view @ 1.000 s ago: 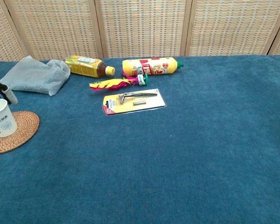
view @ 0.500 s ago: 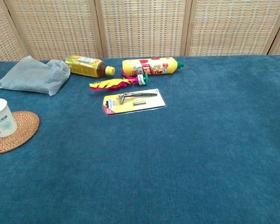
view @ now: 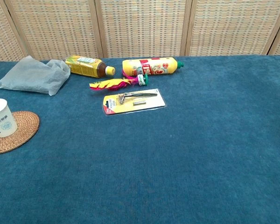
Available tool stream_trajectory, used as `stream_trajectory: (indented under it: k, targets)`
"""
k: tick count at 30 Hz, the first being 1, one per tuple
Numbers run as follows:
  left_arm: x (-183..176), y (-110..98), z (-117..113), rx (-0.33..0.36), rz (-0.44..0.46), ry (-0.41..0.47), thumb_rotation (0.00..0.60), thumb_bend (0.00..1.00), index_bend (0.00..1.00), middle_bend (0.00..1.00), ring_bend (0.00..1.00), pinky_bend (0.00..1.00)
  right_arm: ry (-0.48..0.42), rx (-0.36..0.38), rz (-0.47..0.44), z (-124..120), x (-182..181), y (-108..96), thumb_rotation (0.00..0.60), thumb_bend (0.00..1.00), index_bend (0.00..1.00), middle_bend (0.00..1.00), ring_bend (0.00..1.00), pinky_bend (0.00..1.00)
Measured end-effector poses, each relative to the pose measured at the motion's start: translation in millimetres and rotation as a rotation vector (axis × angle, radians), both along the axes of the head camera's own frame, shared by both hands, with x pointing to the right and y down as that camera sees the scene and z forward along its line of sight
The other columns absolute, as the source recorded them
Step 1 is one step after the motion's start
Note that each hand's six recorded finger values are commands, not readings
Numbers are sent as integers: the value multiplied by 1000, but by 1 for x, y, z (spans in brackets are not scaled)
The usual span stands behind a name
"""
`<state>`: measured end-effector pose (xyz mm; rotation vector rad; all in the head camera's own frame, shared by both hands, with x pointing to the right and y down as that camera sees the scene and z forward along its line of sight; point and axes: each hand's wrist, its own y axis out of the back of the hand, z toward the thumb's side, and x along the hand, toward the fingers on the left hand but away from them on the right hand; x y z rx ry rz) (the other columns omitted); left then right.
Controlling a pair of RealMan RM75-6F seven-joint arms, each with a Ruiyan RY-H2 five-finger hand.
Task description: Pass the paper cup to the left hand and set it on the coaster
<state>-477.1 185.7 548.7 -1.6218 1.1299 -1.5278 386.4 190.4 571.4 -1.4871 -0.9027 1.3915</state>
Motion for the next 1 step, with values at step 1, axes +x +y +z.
stream_trajectory:
  k: [1]
  targets:
    - [1,1,0,-1,6,0,600,0,0,0,0,0,-1,3,1,-1,0,0,600,0,72,0,0,0]
